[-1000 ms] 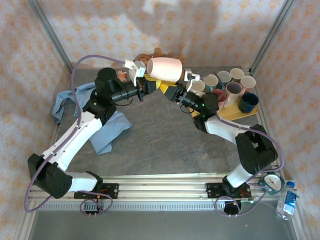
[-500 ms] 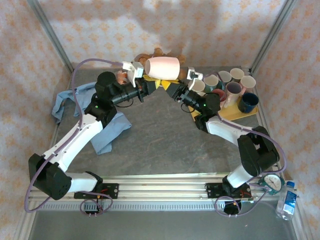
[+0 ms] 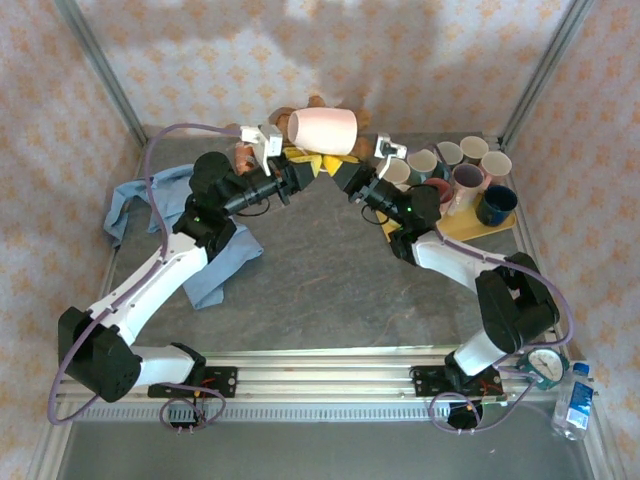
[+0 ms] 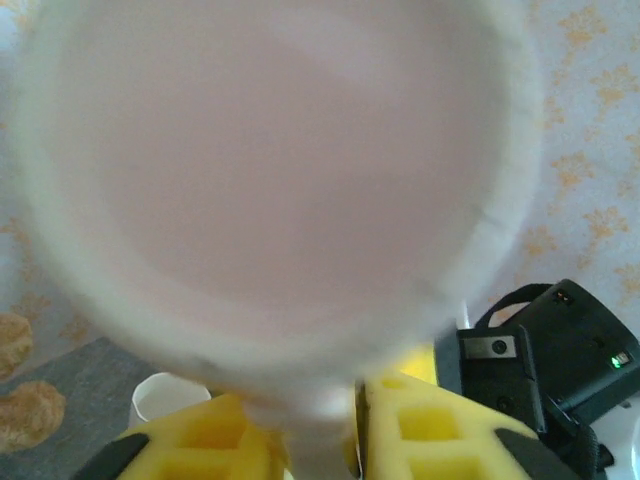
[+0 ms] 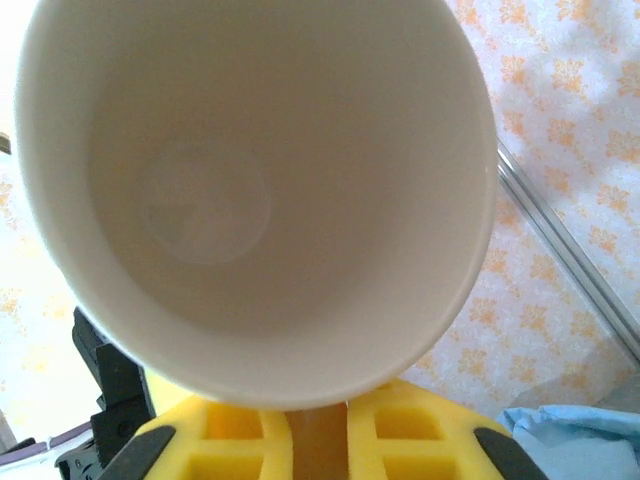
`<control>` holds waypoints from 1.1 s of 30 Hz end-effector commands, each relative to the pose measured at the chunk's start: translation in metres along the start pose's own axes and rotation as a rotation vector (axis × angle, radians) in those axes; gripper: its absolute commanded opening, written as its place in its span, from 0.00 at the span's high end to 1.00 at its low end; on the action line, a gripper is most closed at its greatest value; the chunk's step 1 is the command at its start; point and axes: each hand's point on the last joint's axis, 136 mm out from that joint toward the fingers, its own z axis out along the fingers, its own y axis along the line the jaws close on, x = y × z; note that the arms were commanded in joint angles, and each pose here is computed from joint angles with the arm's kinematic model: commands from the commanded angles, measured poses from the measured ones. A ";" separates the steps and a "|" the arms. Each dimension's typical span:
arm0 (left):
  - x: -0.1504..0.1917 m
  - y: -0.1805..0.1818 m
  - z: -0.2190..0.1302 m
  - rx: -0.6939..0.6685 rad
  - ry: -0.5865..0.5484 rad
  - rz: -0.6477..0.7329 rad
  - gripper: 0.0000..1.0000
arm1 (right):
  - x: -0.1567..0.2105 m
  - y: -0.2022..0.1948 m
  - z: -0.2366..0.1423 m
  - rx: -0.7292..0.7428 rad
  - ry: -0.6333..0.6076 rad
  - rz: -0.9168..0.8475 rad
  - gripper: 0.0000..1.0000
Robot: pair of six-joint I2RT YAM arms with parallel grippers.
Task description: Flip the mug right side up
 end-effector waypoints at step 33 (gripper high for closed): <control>0.079 0.031 -0.038 -0.189 0.362 0.191 0.00 | -0.007 -0.045 -0.248 1.499 0.522 -0.218 1.00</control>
